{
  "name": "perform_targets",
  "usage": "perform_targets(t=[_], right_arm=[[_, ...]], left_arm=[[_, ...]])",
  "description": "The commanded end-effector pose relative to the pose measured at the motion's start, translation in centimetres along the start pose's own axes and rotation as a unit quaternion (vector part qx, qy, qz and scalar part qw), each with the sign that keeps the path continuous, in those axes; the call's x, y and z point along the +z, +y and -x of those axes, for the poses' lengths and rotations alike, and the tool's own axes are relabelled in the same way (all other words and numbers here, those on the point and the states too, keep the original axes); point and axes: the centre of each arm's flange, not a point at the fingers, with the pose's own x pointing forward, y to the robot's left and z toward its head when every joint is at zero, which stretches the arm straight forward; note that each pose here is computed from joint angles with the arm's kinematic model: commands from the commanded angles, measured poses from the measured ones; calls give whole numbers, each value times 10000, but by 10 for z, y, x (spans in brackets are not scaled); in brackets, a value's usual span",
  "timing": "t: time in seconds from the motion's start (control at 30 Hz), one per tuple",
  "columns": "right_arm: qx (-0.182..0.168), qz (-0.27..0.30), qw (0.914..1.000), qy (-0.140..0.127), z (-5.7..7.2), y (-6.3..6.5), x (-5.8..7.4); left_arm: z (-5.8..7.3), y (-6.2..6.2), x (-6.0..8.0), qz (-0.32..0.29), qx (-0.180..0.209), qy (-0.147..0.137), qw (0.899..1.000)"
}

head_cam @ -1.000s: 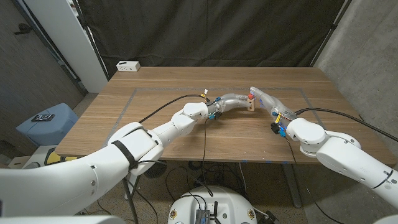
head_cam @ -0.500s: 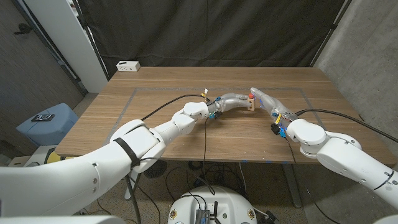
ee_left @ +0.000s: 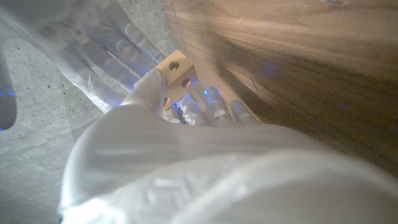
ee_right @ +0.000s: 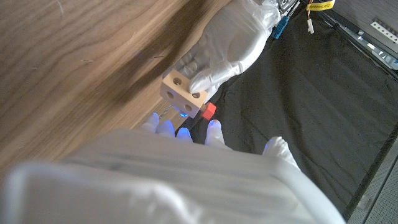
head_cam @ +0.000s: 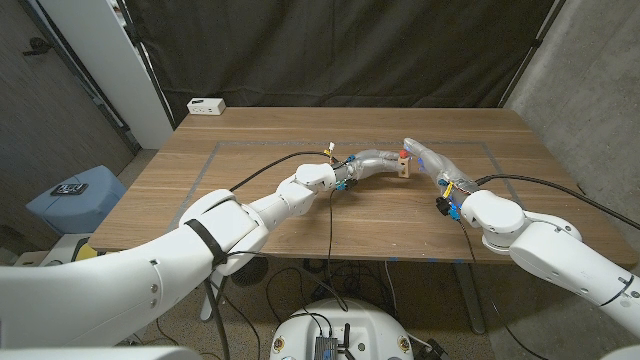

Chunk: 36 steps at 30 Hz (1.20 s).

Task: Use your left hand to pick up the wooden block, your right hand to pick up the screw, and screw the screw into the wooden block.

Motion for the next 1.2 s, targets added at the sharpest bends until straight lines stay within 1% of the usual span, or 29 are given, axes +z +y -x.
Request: perform_targets(t=[0.03, 0.63, 0.9, 1.2], right_arm=[[-87, 7, 9999, -92, -3, -6, 3], [-82, 72, 9999, 74, -8, -14, -7], [-111, 133, 9997, 149, -9, -17, -8], [-152, 167, 9996, 173, -9, -22, -11]], left_arm=[[-1, 0, 0, -18, -8, 12, 10000], [-1, 0, 2, -69, -29, -9, 10000], [-1, 2, 4, -114, 23, 10, 9999], [-2, 5, 4, -204, 50, 82, 9997]])
